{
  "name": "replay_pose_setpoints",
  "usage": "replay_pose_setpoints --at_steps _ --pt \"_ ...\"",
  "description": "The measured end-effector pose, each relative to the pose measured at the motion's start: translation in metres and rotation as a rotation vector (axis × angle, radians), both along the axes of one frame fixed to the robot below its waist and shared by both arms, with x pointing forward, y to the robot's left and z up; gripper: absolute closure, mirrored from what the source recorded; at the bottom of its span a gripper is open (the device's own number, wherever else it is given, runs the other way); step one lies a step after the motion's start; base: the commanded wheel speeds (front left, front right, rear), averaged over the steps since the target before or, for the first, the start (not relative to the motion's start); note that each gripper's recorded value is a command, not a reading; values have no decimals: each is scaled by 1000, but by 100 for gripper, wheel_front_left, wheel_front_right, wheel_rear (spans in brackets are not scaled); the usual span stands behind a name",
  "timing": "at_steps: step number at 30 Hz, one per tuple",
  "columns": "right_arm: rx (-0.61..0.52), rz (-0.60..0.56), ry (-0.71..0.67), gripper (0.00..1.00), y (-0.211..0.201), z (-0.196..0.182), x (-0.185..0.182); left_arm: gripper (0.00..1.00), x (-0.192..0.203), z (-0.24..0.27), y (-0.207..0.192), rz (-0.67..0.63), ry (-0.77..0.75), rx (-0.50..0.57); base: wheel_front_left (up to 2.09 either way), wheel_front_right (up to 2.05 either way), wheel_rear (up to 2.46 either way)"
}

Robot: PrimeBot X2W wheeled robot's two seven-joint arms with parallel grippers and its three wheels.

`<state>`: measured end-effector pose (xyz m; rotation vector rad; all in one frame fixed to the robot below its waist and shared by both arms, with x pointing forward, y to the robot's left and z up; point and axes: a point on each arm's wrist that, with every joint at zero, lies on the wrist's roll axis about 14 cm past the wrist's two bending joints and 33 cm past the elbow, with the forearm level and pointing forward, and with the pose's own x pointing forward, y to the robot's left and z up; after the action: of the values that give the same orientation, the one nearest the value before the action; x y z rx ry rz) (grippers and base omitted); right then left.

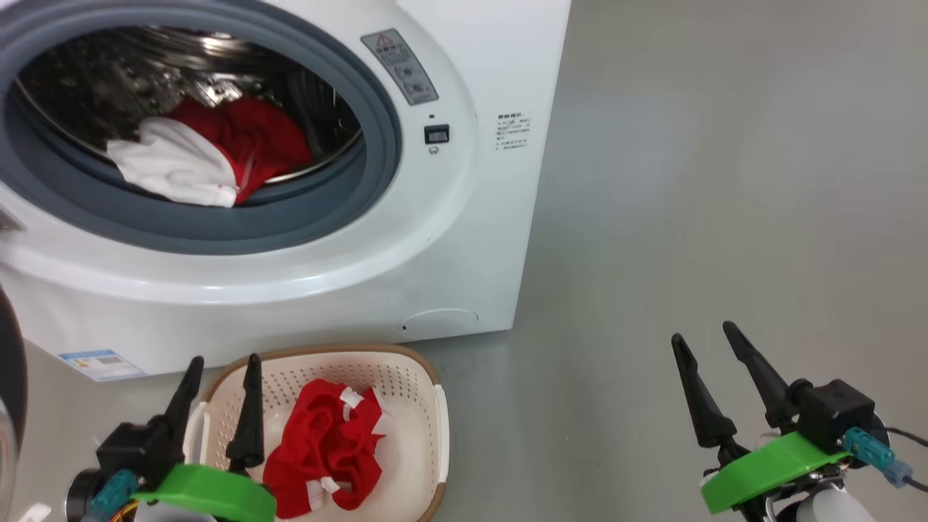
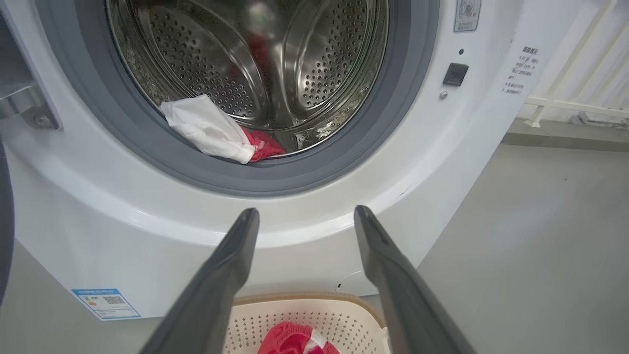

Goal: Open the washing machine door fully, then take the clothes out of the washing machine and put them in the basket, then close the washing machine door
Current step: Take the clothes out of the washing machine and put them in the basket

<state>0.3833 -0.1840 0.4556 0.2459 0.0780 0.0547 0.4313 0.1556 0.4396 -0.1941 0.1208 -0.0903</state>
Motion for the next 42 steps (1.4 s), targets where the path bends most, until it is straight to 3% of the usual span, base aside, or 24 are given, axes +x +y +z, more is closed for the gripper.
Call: replay_pose_setpoints --at_steps 13,28,42 --pt "2 -16 -20 0 -5 8 -25 0 -37 40 19 46 -121 17 0 0 0" --pt "12 -27 -28 0 -7 10 -43 0 -72 47 27 67 -141 21 0 0 0" --pt "14 -41 -7 0 -10 4 -53 0 -76 52 25 72 -154 13 0 0 0"
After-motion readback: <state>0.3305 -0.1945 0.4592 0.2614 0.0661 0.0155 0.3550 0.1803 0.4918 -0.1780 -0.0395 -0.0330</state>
